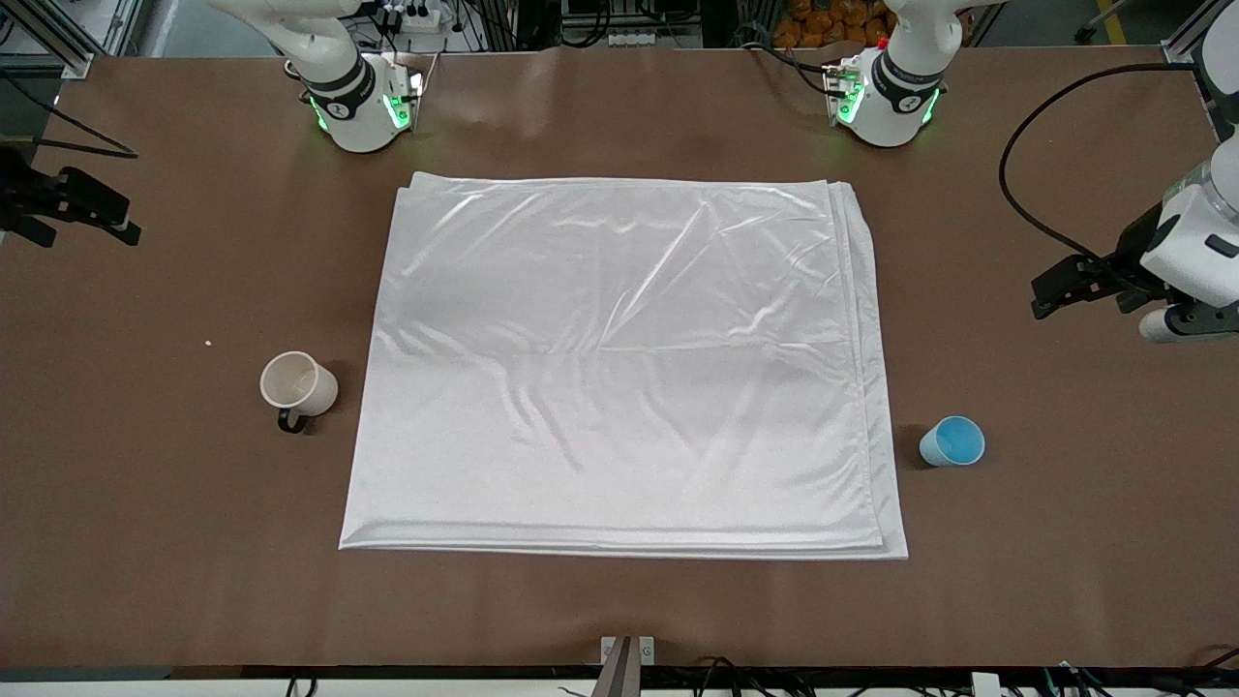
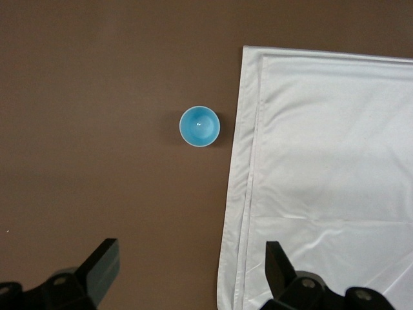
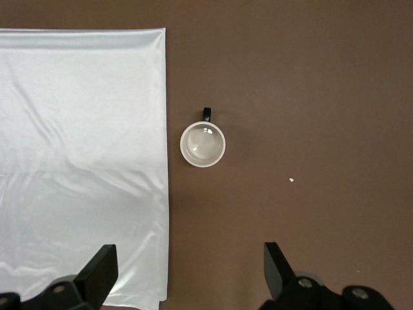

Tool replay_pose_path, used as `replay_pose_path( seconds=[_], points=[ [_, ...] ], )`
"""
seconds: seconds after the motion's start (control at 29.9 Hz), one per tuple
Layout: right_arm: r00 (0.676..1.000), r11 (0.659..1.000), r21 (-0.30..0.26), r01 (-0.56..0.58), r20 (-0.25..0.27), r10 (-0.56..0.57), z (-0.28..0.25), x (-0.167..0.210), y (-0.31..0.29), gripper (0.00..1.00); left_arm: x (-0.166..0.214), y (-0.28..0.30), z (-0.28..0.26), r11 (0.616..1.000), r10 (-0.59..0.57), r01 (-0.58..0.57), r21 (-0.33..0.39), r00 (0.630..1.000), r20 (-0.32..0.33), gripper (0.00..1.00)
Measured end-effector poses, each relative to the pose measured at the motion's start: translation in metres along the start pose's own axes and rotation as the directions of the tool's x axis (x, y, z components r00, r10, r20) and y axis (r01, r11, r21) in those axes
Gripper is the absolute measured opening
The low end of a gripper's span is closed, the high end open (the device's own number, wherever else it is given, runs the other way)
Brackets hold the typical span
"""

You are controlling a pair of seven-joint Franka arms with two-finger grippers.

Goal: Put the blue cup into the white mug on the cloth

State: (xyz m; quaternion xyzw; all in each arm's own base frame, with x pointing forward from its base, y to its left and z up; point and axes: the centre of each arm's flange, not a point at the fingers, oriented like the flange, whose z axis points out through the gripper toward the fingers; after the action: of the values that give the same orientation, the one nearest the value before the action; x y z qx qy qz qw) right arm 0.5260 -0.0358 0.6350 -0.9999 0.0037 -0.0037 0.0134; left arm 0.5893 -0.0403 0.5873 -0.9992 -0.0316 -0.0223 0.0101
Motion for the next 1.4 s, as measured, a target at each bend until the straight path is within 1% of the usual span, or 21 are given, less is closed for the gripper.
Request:
replay_pose_path(
  seconds=[0.23,0.57,0.77,0.9,1.07,1.27,1.4],
  points=[
    [1.0,1.0,0.0,-0.012,0.001,0.012,0.0,-0.001,0.011,1.0,0.0,-0.002,0.0,1.0,-0.001,0.001,0.0,1.0,0.0,1.0],
    [1.0,1.0,0.0,-0.012,0.002,0.012,0.0,-0.001,0.011,1.0,0.001,-0.006,0.0,1.0,-0.005,0.005,0.0,1.0,0.0,1.0],
    [1.0,1.0,0.001,-0.012,0.015,0.012,0.009,0.005,0.011,1.0,0.002,-0.01,0.002,1.0,-0.012,0.012,0.001,1.0,0.005,1.0],
    [1.0,1.0,0.002,-0.014,0.028,0.014,0.028,0.018,0.014,1.0,0.005,-0.012,0.015,1.0,-0.014,0.014,0.0,0.999,0.029,1.0],
    [0.998,1.0,0.005,-0.013,0.068,0.013,0.067,0.041,0.015,1.0,0.019,-0.019,0.053,1.0,-0.023,0.023,-0.007,0.997,0.076,1.0],
    [0.995,1.0,0.007,-0.012,0.101,0.011,0.122,0.07,0.008,1.0,0.044,-0.039,0.108,0.998,-0.048,0.05,-0.025,0.995,0.093,1.0],
    [0.991,1.0,0.005,-0.025,0.13,0.024,0.155,0.084,-0.005,1.0,0.056,-0.048,0.14,0.999,-0.045,0.047,-0.01,0.995,0.092,1.0]
  ],
)
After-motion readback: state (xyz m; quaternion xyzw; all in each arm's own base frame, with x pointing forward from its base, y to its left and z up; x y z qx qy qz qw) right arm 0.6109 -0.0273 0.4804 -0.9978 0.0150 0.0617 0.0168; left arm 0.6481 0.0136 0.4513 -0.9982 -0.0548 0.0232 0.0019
